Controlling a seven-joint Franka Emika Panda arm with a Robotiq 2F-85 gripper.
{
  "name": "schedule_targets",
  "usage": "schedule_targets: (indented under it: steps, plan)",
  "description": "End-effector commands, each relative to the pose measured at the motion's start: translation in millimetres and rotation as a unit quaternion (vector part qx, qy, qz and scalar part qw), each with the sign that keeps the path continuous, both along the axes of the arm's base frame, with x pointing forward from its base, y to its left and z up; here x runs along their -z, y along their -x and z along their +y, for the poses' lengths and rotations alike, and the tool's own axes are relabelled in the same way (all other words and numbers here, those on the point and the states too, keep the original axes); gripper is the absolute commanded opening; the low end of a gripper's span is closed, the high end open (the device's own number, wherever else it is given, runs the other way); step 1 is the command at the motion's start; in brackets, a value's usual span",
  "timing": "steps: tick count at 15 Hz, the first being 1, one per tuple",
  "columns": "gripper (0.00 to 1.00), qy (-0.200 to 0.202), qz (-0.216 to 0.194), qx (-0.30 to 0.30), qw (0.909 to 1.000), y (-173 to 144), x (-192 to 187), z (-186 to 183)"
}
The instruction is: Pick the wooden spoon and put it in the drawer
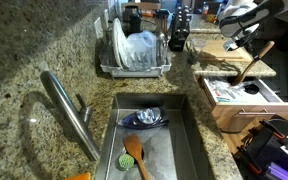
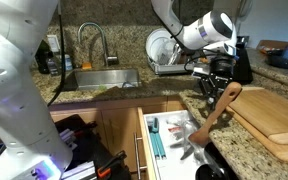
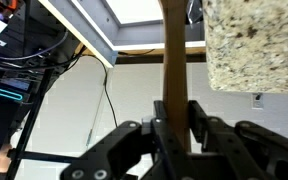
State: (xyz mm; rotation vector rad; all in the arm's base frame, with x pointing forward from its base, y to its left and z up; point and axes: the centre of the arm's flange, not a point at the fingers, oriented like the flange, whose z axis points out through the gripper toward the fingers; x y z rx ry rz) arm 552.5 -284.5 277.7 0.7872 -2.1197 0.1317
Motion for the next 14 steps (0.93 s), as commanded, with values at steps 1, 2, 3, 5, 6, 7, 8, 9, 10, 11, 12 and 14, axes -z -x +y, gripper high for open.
schedule_targets:
  steps: [1,2,3,5,6,7,8,9,10,11,12,14]
  plan:
    - [0.07,-0.012,-0.029,-0.038,0.9988,-26,-16,20]
    - [0.53,-0.02,-0.017,-0.054,0.9982,-26,-15,24]
    - [0.54,-0.022,-0.008,-0.057,0.9981,-24,-12,24]
    - [0.66,-0.025,0.005,-0.049,0.9985,-18,-11,18]
    - [0.74,-0.026,0.006,-0.042,0.9988,-12,-11,14]
    - [0.81,-0.024,0.006,-0.036,0.999,-8,-12,10]
    - [0.88,-0.022,0.007,-0.028,0.9994,-2,-12,4]
    - [0.95,-0.02,0.009,-0.022,0.9995,1,-12,-1]
    - [0.99,-0.021,0.01,-0.014,0.9996,5,-12,-7]
    - [1.0,-0.017,0.013,-0.007,0.9997,9,-12,-12]
    - [1.0,-0.017,0.015,-0.002,0.9997,13,-13,-17]
    - [1.0,-0.013,0.024,0.01,0.9996,18,-13,-25]
